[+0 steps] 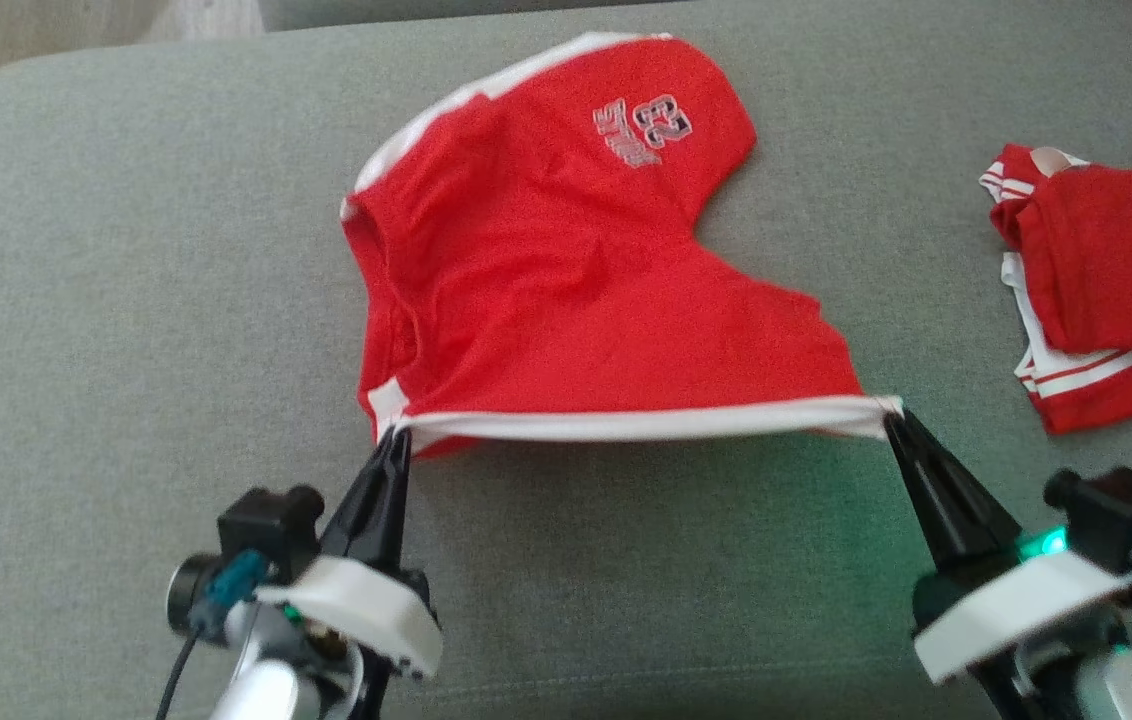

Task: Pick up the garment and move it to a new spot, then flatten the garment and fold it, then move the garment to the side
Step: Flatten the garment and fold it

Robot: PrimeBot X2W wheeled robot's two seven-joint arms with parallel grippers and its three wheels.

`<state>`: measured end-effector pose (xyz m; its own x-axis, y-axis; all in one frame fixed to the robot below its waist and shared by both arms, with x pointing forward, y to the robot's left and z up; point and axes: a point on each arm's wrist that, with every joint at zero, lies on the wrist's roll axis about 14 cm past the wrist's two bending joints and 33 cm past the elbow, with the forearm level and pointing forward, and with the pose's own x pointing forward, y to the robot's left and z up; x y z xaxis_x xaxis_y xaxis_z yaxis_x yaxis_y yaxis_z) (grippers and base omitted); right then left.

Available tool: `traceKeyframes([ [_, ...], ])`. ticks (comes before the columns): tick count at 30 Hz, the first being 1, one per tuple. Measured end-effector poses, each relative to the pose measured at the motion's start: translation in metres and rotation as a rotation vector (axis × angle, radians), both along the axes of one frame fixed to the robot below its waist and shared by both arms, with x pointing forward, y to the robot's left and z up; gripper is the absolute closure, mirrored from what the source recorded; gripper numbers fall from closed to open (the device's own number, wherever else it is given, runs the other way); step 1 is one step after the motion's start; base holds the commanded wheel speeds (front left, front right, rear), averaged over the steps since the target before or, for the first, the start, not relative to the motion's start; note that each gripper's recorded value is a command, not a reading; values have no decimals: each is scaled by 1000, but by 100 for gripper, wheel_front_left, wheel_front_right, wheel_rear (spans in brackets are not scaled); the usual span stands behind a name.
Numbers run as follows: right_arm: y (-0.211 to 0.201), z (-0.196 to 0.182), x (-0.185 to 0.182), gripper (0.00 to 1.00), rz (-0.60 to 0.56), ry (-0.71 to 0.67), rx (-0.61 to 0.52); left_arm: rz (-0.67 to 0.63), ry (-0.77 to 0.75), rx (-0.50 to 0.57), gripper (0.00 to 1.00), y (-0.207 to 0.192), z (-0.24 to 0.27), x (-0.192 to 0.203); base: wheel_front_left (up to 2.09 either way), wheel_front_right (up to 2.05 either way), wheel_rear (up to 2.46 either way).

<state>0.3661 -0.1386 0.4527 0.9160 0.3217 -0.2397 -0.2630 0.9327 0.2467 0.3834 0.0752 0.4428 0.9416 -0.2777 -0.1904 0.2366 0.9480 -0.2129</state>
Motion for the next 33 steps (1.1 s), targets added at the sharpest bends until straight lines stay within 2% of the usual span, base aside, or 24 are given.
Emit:
traceKeyframes([
  [6, -2, 15, -22, 100, -10, 42, -36, -13, 32, -11, 100, 0, 19, -26, 0, 0, 0],
  [13, -7, 24, -7, 100, -15, 32, -68, -39, 20, -4, 100, -2, 26, -15, 0, 0, 0],
  [15, -7, 25, 9, 100, -11, 21, -76, -65, 38, -7, 100, -5, 21, -3, 0, 0, 0],
  [16, -9, 28, 32, 100, -4, -3, -88, -89, 28, 1, 100, -7, 20, 16, 0, 0, 0],
  [24, -9, 17, 142, 100, 48, -48, -131, -106, -16, -9, 100, -14, 11, 104, 0, 0, 0],
  [33, 25, -21, 233, 100, 132, -17, -135, -65, -13, 48, 100, 4, -19, 156, 0, 0, 0],
])
